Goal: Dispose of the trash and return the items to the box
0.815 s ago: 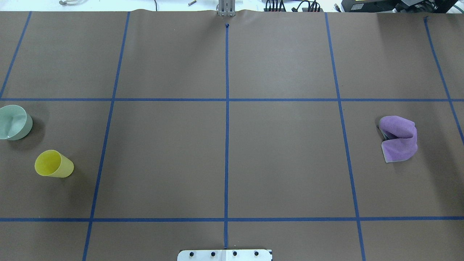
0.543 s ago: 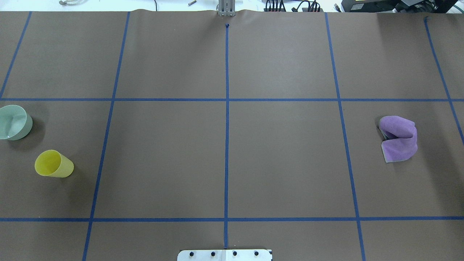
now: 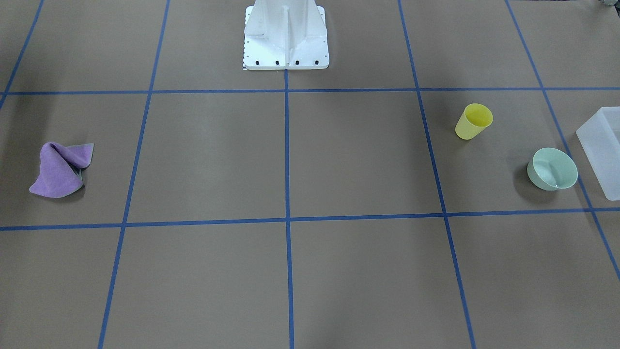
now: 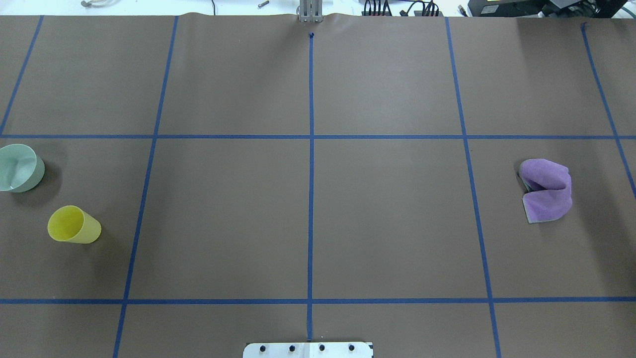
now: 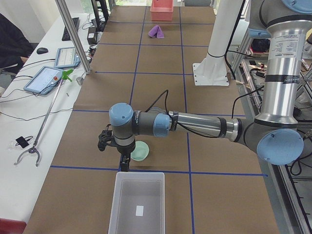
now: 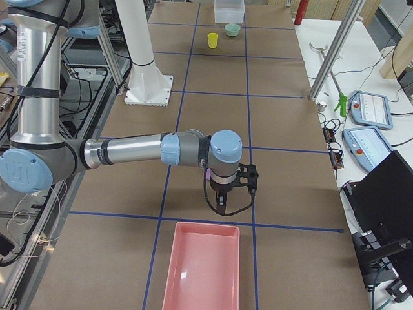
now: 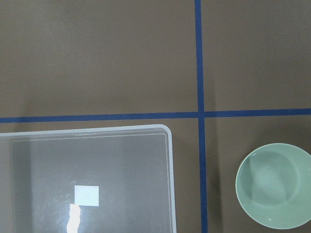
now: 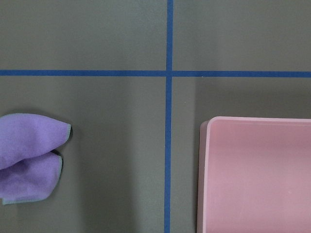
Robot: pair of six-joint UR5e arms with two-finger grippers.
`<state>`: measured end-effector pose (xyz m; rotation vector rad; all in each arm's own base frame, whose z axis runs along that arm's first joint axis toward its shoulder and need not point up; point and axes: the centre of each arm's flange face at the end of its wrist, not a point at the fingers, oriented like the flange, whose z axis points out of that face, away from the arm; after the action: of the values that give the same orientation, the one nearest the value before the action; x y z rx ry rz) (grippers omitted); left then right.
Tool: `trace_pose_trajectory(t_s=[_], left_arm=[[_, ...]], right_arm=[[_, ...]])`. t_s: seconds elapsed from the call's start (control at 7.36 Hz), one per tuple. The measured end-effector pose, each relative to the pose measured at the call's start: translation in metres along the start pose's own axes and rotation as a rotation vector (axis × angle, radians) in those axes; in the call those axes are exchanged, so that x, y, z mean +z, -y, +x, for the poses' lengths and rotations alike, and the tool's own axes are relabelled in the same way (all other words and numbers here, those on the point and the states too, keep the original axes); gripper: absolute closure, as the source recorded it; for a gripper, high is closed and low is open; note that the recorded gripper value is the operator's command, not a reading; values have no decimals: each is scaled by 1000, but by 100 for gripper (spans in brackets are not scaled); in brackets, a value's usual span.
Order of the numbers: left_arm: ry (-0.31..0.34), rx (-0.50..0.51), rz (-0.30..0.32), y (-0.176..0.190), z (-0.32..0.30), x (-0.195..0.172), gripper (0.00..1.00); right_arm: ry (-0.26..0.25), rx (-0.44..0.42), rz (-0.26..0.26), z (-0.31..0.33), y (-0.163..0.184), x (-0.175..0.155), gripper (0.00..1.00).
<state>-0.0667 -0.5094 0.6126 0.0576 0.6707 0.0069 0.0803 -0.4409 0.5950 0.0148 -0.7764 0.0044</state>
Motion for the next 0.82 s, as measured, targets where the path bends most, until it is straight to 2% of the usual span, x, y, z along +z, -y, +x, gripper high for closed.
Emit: trace_pose_trajectory(t_s=[0.54,0.82], left_arm=[[1,0,1,1,0,0,1],[4,18,27,5,11,-12,1]], right_arm=[[0,1,5,1,-1,-2,0],[-1,-4,18,-1,1,-8,0]])
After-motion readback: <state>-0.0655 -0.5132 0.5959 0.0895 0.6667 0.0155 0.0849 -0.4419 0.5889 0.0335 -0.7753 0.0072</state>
